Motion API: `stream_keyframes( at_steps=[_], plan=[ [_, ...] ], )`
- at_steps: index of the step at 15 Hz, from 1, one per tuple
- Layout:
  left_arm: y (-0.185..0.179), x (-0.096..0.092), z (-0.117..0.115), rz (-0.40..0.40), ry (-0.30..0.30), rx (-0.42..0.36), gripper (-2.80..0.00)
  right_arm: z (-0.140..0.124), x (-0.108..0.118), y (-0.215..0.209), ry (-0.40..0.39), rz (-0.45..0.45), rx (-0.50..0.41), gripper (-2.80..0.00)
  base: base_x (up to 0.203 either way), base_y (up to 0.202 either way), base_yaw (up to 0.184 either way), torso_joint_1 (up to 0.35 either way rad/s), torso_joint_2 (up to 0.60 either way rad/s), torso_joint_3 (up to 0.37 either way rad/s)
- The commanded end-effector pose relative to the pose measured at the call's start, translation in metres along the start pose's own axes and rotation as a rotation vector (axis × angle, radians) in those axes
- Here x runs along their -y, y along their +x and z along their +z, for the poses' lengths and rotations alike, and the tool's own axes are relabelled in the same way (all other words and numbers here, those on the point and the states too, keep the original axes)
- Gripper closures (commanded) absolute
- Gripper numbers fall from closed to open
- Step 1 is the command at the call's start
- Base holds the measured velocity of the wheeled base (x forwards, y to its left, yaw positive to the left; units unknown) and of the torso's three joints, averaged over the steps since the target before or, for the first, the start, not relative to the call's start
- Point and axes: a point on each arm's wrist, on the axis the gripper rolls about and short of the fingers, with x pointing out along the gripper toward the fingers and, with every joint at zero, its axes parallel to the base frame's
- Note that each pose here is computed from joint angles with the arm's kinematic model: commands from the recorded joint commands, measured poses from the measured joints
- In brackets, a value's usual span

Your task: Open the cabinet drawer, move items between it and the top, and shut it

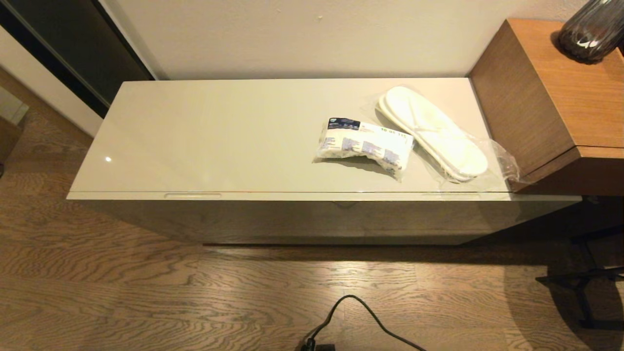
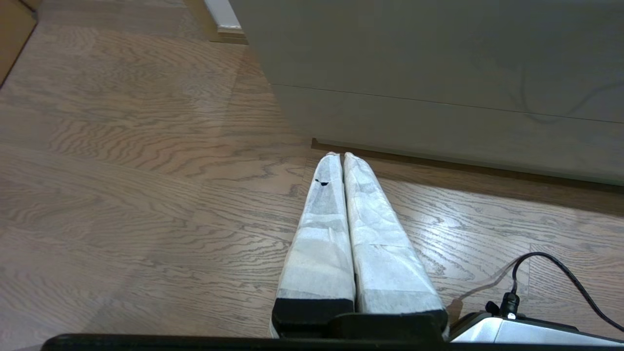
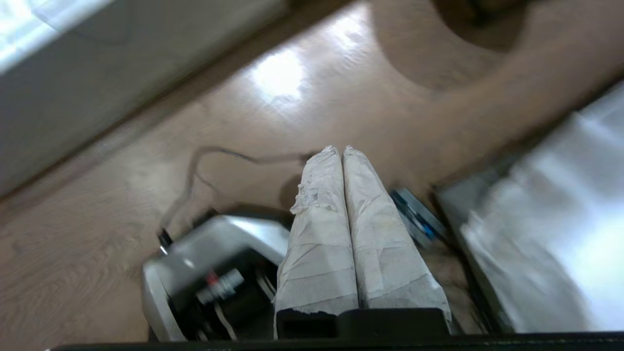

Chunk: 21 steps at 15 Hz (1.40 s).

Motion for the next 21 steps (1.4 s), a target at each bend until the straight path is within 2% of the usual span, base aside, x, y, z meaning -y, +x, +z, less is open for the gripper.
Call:
stream_keyframes(
  at_steps=[1, 3, 6, 9, 10, 11, 14, 18, 20, 21],
  plan=[
    [-0.003, 0.000, -0.002, 0.001, 0.000, 0.036, 0.00, -0.035, 0.034, -0.048, 0.014, 0.022, 0.020, 0.00, 0.000, 0.000, 0.000, 0.000, 0.00, 0.000],
    [-0.003, 0.000, -0.002, 0.001, 0.000, 0.036, 0.00, -0.065, 0.042, -0.065, -0.078, 0.084, 0.043, 0.00, 0.000, 0.000, 0.000, 0.000, 0.00, 0.000],
    [-0.003, 0.000, -0.002, 0.001, 0.000, 0.036, 0.00, -0.102, 0.049, -0.045, -0.165, 0.101, 0.070, 0.00, 0.000, 0.000, 0.000, 0.000, 0.00, 0.000],
    [-0.003, 0.000, -0.002, 0.002, 0.001, 0.036, 0.00, -0.130, 0.054, -0.027, -0.259, 0.147, 0.311, 0.00, 0.000, 0.000, 0.000, 0.000, 0.00, 0.000],
    [-0.003, 0.000, -0.002, 0.002, 0.000, 0.036, 0.00, -0.126, 0.049, -0.021, -0.265, 0.154, 0.394, 0.00, 0.000, 0.000, 0.000, 0.000, 0.00, 0.000],
    [-0.003, 0.000, -0.002, 0.001, 0.000, 0.036, 0.00, -0.124, 0.044, -0.011, -0.276, 0.153, 0.407, 0.00, 0.000, 0.000, 0.000, 0.000, 0.00, 0.000],
    [-0.003, 0.000, -0.002, 0.002, 0.000, 0.036, 0.00, -0.130, 0.032, 0.026, -0.305, 0.153, 0.356, 0.00, 0.000, 0.000, 0.000, 0.000, 0.00, 0.000],
    [-0.003, 0.000, -0.002, 0.001, 0.000, 0.036, 0.00, -0.141, 0.012, 0.088, -0.310, 0.293, 0.495, 0.00, 0.000, 0.000, 0.000, 0.000, 0.00, 0.000],
    [-0.003, 0.000, -0.002, 0.001, 0.000, 0.036, 0.00, -0.151, 0.007, 0.107, -0.357, 0.363, 0.575, 0.00, 0.000, 0.000, 0.000, 0.000, 0.00, 0.000],
    [-0.003, 0.000, -0.002, 0.003, 0.000, 0.036, 0.00, -0.155, 0.007, 0.111, -0.395, 0.404, 0.563, 0.00, 0.000, 0.000, 0.000, 0.000, 0.00, 0.000]
  ],
)
